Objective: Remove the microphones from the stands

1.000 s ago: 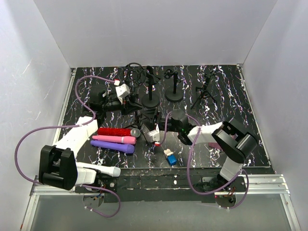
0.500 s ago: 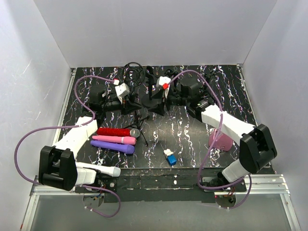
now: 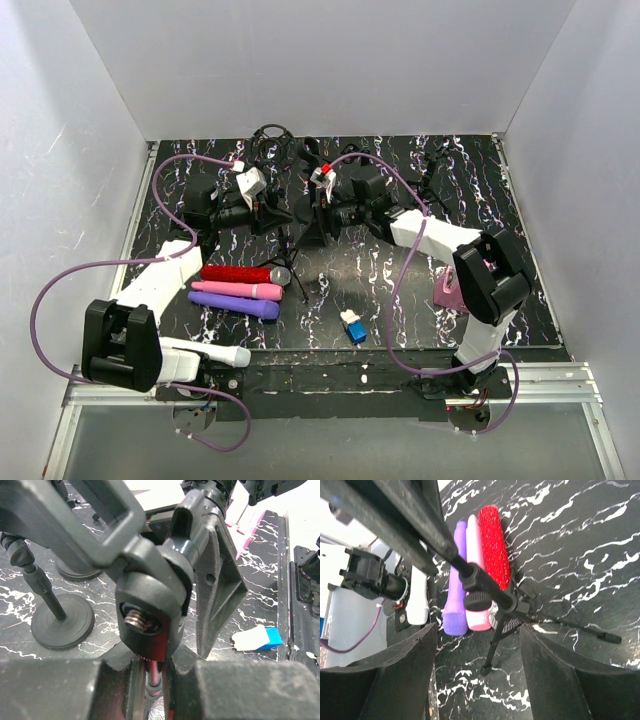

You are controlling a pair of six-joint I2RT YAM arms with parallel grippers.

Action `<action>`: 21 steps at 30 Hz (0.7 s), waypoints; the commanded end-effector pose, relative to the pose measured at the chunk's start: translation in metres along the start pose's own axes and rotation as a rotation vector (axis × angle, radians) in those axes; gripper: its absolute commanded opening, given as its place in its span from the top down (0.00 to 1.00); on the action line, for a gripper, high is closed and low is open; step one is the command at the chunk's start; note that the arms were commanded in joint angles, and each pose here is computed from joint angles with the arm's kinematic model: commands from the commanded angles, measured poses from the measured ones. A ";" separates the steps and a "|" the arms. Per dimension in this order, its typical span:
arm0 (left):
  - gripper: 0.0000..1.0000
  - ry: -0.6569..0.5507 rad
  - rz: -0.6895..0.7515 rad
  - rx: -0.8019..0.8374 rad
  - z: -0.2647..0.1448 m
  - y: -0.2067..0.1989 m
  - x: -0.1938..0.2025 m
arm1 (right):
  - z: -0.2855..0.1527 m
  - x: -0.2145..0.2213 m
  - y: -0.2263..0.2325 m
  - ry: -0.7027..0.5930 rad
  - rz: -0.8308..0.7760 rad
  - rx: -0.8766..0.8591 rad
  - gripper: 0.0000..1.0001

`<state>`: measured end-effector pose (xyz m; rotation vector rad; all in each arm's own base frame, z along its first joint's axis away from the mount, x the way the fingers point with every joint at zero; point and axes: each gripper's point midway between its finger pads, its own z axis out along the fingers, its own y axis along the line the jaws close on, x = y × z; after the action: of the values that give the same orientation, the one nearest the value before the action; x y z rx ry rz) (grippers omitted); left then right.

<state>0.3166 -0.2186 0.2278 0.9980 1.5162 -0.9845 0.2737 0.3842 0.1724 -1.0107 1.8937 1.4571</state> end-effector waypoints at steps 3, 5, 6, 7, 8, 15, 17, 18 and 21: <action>1.00 0.053 -0.129 -0.025 0.001 0.003 0.023 | 0.019 -0.040 0.001 -0.080 0.025 0.008 0.28; 1.00 0.052 -0.125 -0.026 0.002 0.004 0.022 | 0.023 -0.041 -0.009 -0.087 0.056 0.050 0.29; 1.00 0.054 -0.124 -0.026 0.002 0.004 0.022 | 0.025 -0.040 -0.015 -0.088 0.066 0.074 0.30; 1.00 0.054 -0.121 -0.026 0.002 0.004 0.022 | 0.026 -0.038 -0.023 -0.085 0.071 0.105 0.31; 1.00 0.055 -0.122 -0.026 0.002 0.004 0.021 | 0.027 -0.032 -0.032 -0.070 0.080 0.151 0.32; 1.00 0.062 -0.133 -0.017 0.004 0.006 0.024 | 0.015 0.025 -0.059 0.035 0.007 0.253 0.36; 1.00 0.063 -0.132 -0.012 0.004 0.006 0.025 | 0.009 0.037 -0.058 0.046 0.006 0.260 0.36; 1.00 0.064 -0.130 -0.010 0.005 0.006 0.025 | 0.007 0.042 -0.058 0.051 -0.005 0.260 0.36; 1.00 0.066 -0.129 0.000 0.005 0.006 0.025 | 0.003 0.048 -0.052 0.063 -0.052 0.236 0.35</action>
<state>0.3239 -0.2195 0.2235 0.9805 1.5391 -1.0041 0.2863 0.3889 0.1260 -0.9440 2.0001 1.2731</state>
